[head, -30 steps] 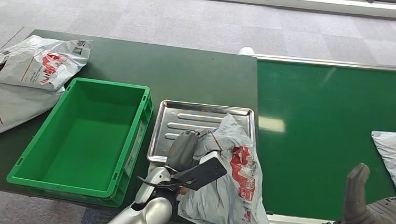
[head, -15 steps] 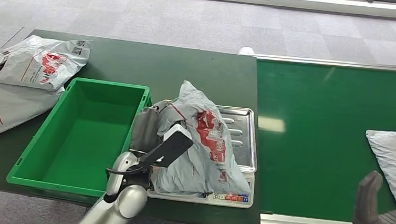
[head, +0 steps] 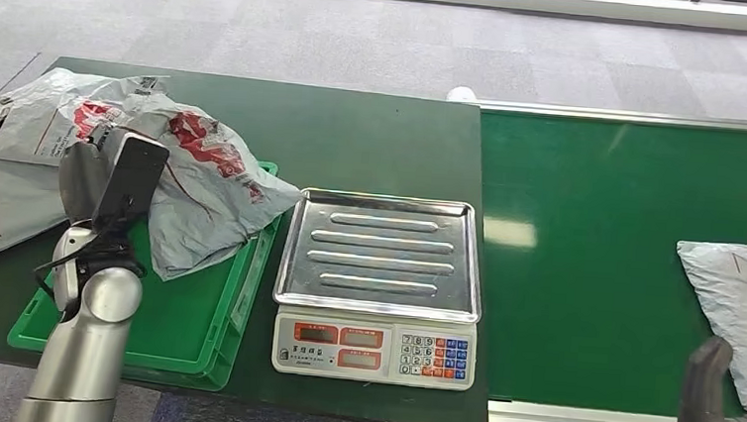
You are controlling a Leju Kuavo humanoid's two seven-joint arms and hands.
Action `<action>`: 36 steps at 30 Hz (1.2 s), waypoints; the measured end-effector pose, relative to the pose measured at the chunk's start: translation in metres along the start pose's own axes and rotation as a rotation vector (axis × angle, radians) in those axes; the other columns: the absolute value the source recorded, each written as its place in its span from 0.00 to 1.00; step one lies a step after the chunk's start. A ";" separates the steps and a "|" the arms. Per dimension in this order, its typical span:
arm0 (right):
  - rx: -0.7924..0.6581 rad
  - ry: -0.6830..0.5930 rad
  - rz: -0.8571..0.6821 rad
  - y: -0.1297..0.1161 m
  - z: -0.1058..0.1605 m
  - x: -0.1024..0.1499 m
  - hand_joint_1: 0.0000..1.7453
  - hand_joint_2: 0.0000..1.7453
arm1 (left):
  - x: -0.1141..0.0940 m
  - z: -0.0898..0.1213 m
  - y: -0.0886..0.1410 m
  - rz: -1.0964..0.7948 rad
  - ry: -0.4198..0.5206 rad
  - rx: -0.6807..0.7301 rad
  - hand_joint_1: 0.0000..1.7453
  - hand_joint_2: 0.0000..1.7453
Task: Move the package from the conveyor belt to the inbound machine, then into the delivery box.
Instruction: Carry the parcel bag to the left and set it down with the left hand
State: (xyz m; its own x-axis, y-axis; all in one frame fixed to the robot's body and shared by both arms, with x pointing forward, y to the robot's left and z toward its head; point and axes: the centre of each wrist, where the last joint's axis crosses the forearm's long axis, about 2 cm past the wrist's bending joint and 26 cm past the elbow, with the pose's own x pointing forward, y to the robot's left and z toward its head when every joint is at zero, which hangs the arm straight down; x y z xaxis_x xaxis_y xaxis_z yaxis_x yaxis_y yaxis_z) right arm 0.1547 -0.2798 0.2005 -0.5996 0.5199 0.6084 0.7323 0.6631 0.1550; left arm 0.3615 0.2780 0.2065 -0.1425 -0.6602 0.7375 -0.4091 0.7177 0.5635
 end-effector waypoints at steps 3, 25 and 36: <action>-0.002 -0.001 0.005 -0.002 0.000 0.000 0.00 1.00 | -0.014 -0.003 0.012 -0.018 0.032 0.031 0.32 1.00; 0.059 0.038 0.053 -0.023 0.013 -0.001 0.00 1.00 | -0.057 0.031 0.023 -0.040 0.101 -0.059 0.00 1.00; 0.096 0.092 0.068 -0.038 0.024 -0.001 0.00 1.00 | -0.068 0.089 0.037 0.277 0.037 -0.132 0.00 1.00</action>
State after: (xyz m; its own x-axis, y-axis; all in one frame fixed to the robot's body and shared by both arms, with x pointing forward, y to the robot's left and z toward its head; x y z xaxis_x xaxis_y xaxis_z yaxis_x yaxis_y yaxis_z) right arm 0.1195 -0.2928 0.1750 -0.5142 0.5168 0.6845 0.7333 0.6788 0.0383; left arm 0.2759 0.3295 0.1440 -0.1987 -0.4286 0.8814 -0.2383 0.8934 0.3808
